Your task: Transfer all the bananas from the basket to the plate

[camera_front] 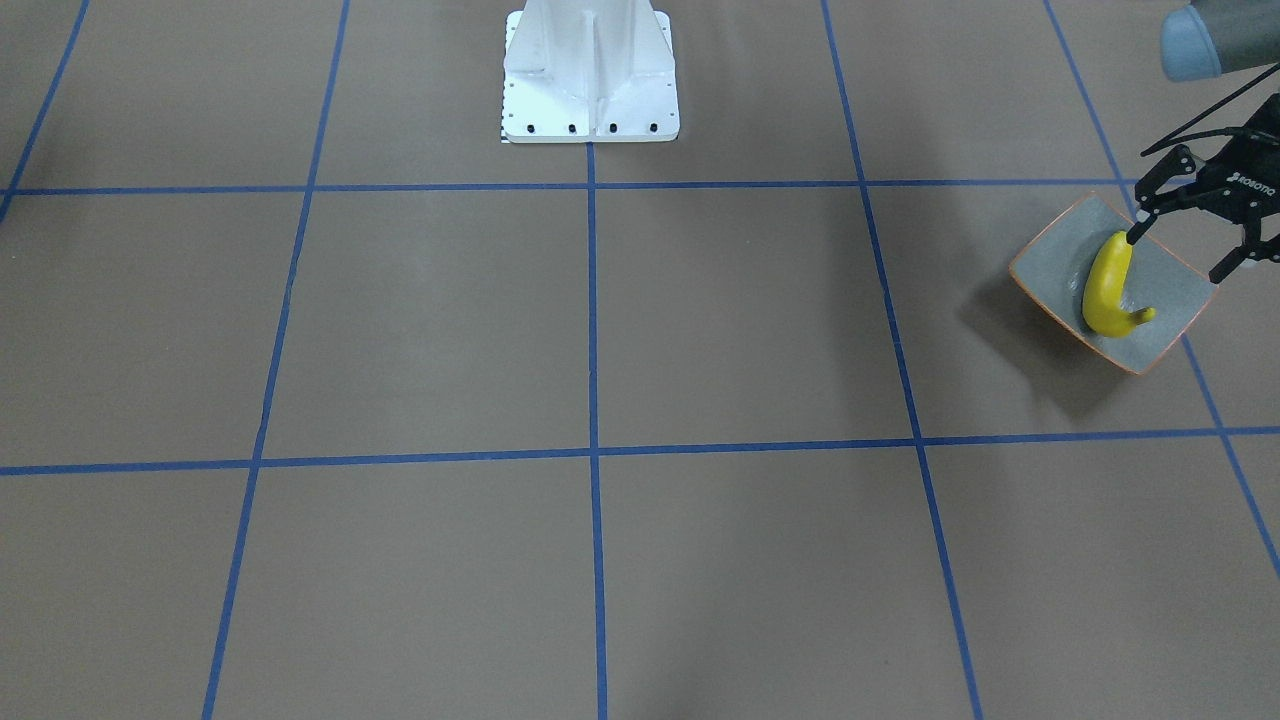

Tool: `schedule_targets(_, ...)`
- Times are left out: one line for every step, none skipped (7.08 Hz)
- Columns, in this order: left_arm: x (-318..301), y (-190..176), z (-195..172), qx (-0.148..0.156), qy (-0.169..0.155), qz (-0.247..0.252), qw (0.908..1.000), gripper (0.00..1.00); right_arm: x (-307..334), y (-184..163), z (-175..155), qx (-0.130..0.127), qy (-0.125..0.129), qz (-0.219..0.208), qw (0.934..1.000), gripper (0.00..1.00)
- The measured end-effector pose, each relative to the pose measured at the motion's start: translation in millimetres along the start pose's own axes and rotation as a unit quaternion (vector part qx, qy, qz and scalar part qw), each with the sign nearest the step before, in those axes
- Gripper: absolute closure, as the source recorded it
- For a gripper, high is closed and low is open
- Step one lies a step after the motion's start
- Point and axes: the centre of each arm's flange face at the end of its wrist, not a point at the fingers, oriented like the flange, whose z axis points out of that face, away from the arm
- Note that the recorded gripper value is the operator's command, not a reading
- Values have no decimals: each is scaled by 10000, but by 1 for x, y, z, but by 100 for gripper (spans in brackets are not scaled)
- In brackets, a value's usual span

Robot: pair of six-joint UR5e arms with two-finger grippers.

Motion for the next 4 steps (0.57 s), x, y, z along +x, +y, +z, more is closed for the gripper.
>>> schedule_targets(1,-2,0,12,6,15,10000,0,-3,4,5,-39,10,-46,10000,41)
schedule_targets(1,-3,0,25,10,29,10000,0,-2,12,10,-71,27,-86,9999,66)
schedule_targets(2,-5,0,35,13,38,10000,0,1,22,14,-74,50,-115,9999,100)
schedule_targets(2,-5,0,38,14,41,10000,0,3,29,16,-65,74,-135,9999,100)
